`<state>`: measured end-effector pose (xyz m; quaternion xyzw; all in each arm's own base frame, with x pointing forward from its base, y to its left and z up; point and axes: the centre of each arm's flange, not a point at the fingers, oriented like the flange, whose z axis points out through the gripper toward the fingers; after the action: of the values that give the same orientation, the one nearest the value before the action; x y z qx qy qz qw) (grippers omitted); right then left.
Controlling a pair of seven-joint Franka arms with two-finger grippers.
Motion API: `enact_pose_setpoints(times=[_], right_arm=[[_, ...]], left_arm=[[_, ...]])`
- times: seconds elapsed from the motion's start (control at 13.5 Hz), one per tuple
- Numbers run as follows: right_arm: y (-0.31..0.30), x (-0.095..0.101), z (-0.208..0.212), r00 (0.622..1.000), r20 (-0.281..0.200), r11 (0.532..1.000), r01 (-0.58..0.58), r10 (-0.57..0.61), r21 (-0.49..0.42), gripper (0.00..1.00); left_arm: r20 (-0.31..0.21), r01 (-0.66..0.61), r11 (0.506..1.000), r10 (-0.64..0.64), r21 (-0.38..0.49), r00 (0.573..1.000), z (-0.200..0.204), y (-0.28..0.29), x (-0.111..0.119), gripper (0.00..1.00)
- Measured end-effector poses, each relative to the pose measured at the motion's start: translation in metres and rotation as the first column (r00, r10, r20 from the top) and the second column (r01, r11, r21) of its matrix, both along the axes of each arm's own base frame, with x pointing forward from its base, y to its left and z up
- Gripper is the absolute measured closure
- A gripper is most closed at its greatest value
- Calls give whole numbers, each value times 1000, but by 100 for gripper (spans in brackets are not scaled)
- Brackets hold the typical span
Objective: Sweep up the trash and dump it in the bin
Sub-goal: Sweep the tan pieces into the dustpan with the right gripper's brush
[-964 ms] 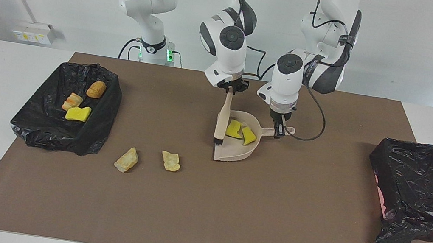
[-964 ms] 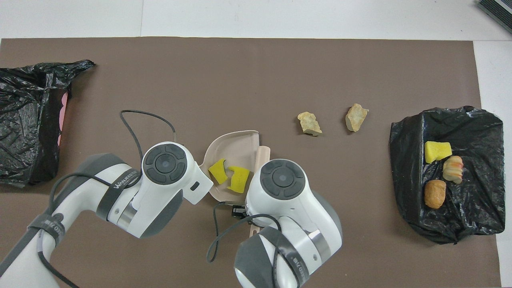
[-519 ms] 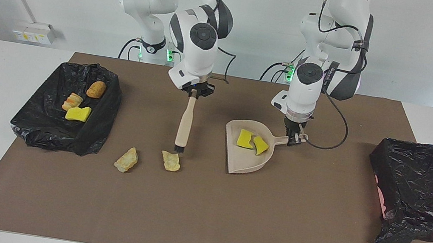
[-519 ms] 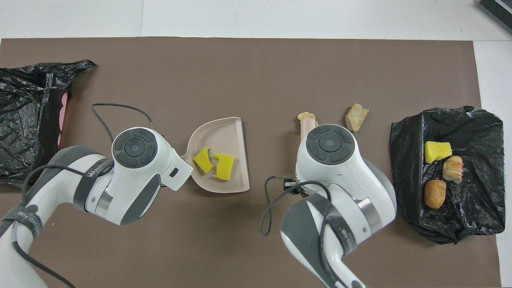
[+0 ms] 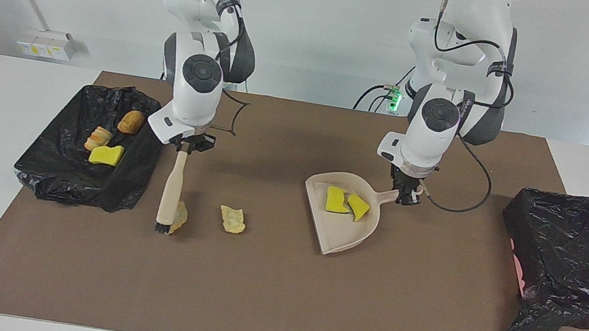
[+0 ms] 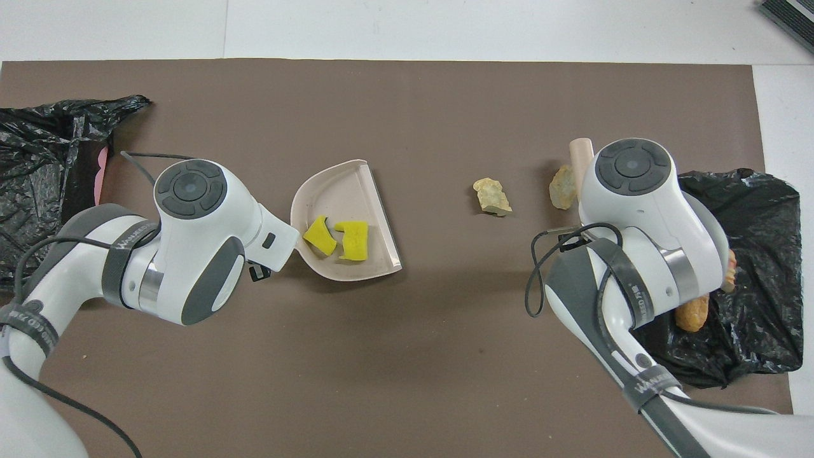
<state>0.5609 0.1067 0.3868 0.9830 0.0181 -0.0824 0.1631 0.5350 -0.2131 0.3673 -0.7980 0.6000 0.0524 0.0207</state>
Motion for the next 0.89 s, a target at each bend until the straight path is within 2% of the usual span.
enact_pose_setpoints(times=[0.22, 0.52, 0.74, 0.89], right_arm=[[-24, 15, -21, 999, -13, 999, -40, 40, 2, 73], [-32, 26, -45, 998, -19, 998, -60, 60, 1, 73], [-9, 23, -46, 996, -21, 996, -85, 86, 27, 73], [23, 16, -46, 995, -32, 992, -87, 90, 95, 73]], left_arm=[[-19, -53, 998, 54, 20, 998, -4, -19, -11, 69], [-44, -40, 998, 42, 57, 998, -5, -36, -23, 69], [-42, -30, 997, 33, 64, 999, -5, -39, -25, 69], [-42, -29, 997, 32, 65, 999, -5, -39, -25, 69]])
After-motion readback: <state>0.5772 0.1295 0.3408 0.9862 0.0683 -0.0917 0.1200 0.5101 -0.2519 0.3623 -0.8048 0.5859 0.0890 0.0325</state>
